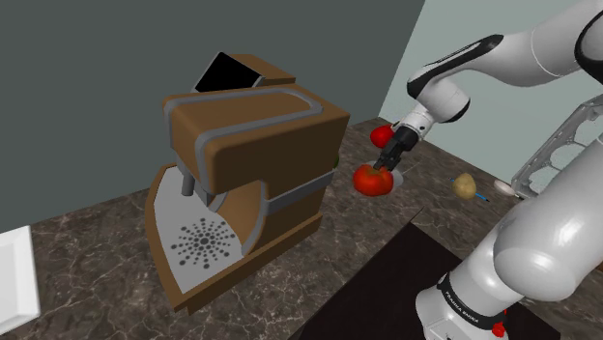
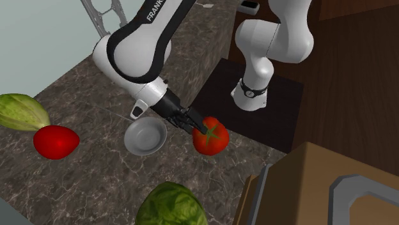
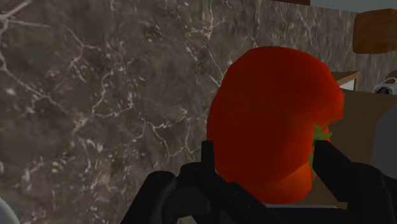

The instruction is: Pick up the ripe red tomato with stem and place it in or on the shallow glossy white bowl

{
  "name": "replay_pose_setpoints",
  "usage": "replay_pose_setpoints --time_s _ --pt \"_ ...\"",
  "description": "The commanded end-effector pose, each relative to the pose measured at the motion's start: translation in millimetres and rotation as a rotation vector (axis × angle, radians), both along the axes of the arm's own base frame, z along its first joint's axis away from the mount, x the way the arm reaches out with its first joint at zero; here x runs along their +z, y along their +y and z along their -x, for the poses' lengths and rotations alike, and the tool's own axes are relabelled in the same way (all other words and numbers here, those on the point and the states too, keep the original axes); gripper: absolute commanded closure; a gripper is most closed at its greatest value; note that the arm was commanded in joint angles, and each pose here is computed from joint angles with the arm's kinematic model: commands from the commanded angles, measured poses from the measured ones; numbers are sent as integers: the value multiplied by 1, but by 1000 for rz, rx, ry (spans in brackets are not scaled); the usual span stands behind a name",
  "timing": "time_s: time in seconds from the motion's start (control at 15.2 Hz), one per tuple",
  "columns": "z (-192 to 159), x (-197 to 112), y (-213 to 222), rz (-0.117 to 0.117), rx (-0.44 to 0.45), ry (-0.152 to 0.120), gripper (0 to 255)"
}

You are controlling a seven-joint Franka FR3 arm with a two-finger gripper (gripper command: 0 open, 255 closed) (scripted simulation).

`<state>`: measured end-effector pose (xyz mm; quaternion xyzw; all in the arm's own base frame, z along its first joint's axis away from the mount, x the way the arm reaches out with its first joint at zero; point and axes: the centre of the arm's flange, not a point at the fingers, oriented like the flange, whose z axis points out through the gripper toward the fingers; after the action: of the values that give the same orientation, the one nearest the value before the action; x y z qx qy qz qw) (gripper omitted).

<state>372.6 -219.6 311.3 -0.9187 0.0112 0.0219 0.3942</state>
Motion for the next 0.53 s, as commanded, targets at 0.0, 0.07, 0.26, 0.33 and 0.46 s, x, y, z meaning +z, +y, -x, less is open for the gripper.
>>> replay_pose_setpoints --time_s 0.0,0.07,0.26,0.33,0.46 --pt "-3 3 -13 0 0 0 255" --pt "-6 4 -26 0 0 0 255" --pt "-14 6 -65 0 0 0 255" --pt "-16 7 -78 0 0 0 255" --pt "-22 8 -103 0 0 0 255"
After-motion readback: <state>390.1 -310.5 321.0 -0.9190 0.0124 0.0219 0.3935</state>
